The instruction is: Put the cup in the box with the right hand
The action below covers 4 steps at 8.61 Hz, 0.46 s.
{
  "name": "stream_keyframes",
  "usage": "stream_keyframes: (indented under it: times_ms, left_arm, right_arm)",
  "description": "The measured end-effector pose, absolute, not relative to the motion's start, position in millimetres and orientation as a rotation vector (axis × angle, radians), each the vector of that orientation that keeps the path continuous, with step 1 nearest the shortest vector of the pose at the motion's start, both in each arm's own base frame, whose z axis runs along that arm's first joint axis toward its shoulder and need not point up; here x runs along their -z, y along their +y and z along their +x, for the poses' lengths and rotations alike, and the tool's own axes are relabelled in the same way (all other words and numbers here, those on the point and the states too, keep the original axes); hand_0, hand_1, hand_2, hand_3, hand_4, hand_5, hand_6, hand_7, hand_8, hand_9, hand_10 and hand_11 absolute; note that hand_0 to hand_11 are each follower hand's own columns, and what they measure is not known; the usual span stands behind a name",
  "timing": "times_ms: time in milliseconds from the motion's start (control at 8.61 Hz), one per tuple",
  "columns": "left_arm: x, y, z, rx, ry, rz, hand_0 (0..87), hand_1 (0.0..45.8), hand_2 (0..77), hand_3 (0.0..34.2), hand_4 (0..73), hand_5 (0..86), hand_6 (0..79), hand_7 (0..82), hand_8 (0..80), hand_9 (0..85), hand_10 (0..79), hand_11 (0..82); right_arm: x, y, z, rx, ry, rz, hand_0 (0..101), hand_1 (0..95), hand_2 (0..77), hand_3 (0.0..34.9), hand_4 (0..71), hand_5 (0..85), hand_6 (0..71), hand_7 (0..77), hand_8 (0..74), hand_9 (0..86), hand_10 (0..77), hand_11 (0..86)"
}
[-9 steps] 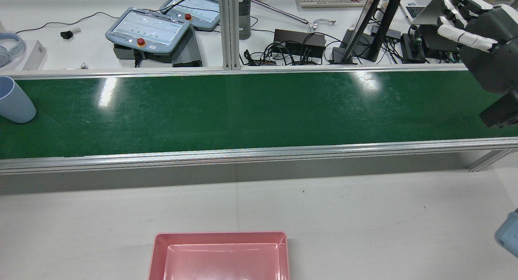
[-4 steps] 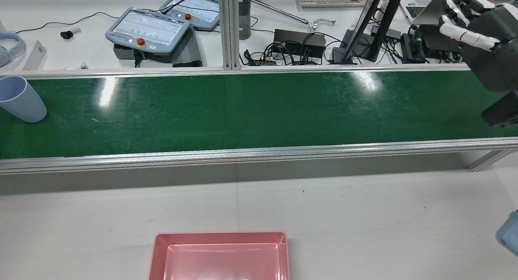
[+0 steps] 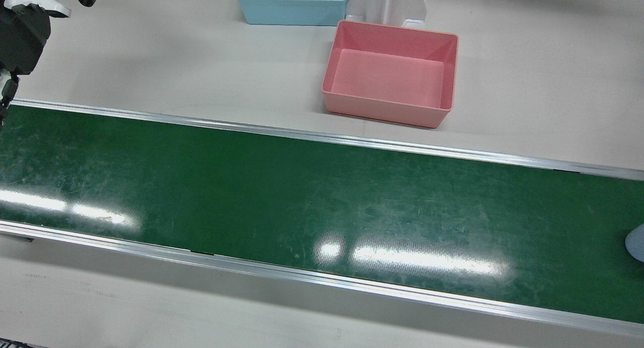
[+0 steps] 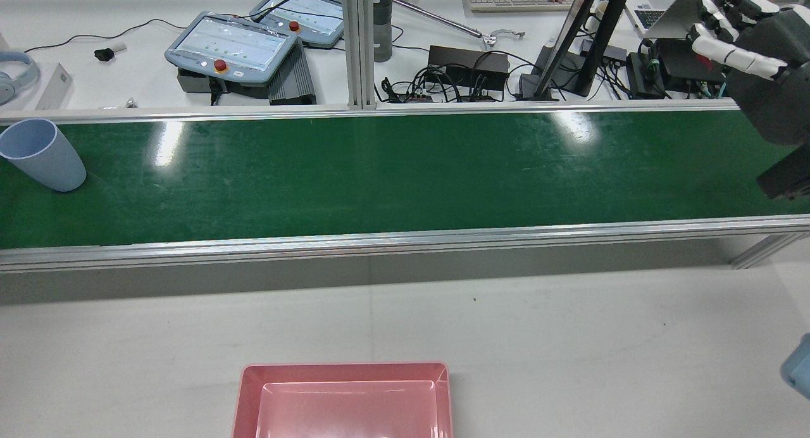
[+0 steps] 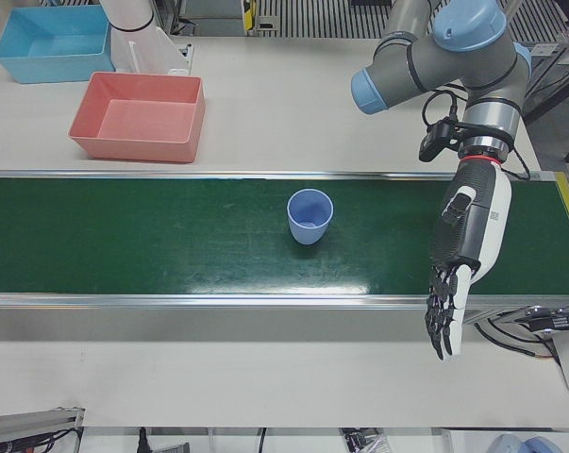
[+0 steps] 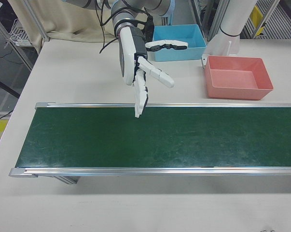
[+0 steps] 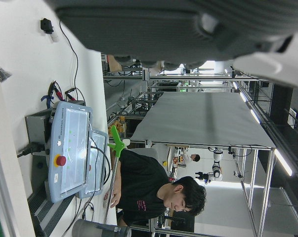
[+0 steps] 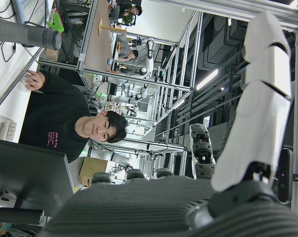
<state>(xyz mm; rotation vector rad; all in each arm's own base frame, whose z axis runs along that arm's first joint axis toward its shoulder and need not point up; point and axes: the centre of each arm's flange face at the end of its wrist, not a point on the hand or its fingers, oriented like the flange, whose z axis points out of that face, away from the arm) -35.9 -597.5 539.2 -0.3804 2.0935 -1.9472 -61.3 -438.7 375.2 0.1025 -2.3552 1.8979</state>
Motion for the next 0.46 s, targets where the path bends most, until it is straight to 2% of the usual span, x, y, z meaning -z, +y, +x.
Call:
stream_keyframes:
  times_ms: [464]
  left_arm:
    - [-539.2,-597.5,-35.9,1.947,2.093,-0.381,0.0,0.5,0.5,0.0,0.0,0.0,0.0,0.0,0.0,0.0,0.0,0.0]
  right_arm:
    - [-374.6,-438.4,-59.4,-1.899,-2.358,0.107,49,20.2,12.0,10.9,0.5,4.9,0.5,0.5,0.5,0.5,0.5,1.1]
